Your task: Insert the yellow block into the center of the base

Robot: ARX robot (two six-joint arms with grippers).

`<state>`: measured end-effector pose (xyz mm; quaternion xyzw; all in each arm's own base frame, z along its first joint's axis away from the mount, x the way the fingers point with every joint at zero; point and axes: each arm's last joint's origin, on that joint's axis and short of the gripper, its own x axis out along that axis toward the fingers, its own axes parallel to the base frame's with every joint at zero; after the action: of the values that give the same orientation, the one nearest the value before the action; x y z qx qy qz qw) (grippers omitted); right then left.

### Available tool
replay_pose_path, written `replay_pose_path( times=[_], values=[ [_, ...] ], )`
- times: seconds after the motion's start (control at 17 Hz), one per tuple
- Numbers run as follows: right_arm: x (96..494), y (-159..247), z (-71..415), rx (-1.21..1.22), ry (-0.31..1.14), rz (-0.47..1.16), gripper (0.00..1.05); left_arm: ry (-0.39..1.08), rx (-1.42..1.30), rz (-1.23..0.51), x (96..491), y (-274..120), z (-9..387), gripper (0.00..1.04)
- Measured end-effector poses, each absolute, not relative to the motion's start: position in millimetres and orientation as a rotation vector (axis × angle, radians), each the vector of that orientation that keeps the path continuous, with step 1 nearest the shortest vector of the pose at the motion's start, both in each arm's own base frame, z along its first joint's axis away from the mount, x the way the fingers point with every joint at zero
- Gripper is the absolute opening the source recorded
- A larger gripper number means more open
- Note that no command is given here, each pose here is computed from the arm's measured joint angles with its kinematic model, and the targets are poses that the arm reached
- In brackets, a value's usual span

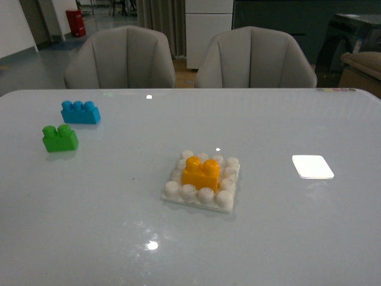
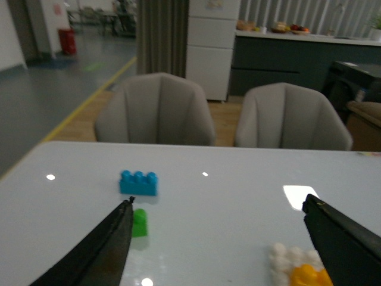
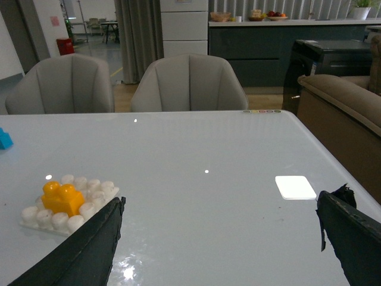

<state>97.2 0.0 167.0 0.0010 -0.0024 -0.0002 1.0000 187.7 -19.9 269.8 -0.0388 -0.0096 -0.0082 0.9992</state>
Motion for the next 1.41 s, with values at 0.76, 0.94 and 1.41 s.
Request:
replay_pose_path(
  times=[0.76, 0.94, 1.41],
  values=[
    [97, 0, 167, 0.002, -0.004, 0.0, 0.98, -0.001, -0.015, -0.002, 132, 0, 194, 0.02],
    [97, 0, 167, 0.002, -0.005, 0.0, 0.98, 0.005, -0.015, -0.001, 125, 0, 184, 0.02],
    [97, 0, 167, 0.002, -0.004, 0.0, 0.98, -0.012, -0.014, -0.002, 112, 0, 170, 0.02]
  ],
)
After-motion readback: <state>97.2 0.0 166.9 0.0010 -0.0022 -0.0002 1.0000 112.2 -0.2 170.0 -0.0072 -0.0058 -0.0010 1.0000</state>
